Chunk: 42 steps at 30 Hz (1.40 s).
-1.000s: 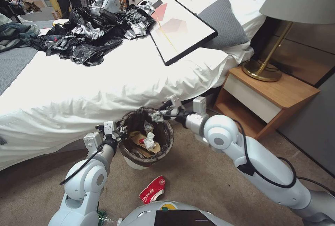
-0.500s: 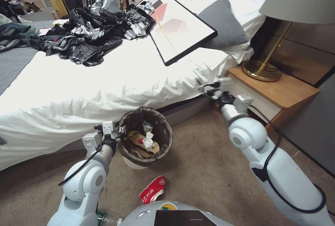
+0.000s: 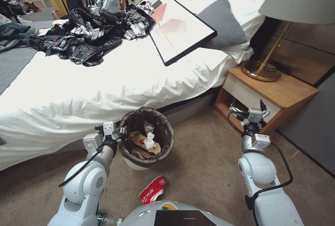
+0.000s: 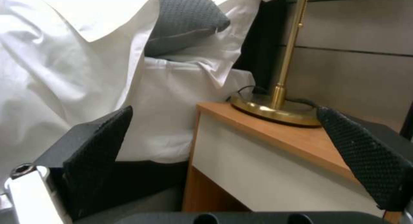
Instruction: Pick up the trash bin, then pick up the garbage from the floor and place it into the trash bin.
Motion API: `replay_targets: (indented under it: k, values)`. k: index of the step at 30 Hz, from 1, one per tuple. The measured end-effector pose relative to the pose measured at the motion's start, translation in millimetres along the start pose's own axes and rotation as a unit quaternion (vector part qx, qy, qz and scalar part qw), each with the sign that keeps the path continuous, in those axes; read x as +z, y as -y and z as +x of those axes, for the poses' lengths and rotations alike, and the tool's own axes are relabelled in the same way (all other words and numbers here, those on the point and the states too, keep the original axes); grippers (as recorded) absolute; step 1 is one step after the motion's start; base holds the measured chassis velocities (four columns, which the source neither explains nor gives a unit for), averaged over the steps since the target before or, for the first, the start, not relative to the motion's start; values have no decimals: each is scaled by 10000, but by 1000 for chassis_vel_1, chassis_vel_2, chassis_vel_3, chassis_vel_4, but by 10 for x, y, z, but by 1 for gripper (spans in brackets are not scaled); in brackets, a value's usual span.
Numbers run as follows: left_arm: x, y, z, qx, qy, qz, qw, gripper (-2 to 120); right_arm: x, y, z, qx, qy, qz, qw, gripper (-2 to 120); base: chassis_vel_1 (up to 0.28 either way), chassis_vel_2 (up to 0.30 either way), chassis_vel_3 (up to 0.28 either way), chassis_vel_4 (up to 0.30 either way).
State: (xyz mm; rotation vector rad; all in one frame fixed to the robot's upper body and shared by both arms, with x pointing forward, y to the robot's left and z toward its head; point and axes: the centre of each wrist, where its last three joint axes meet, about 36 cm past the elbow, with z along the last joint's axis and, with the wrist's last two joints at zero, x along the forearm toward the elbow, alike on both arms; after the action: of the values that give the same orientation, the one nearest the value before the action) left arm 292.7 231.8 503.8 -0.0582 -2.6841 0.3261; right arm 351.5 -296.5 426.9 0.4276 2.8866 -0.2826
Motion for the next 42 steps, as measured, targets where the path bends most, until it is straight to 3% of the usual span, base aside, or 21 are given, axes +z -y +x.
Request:
replay_targets:
  k: [11,42]
  values:
    - [-40,-13,50,19,49,88,9999,5,26,-209,-51,-104,-15,-169,9998,100,10,14,11,7]
    - [-39,-22,40,53,14,152,9999,5,77,-193,-84,-95,-64,-151,9998,100,96,95,94,98]
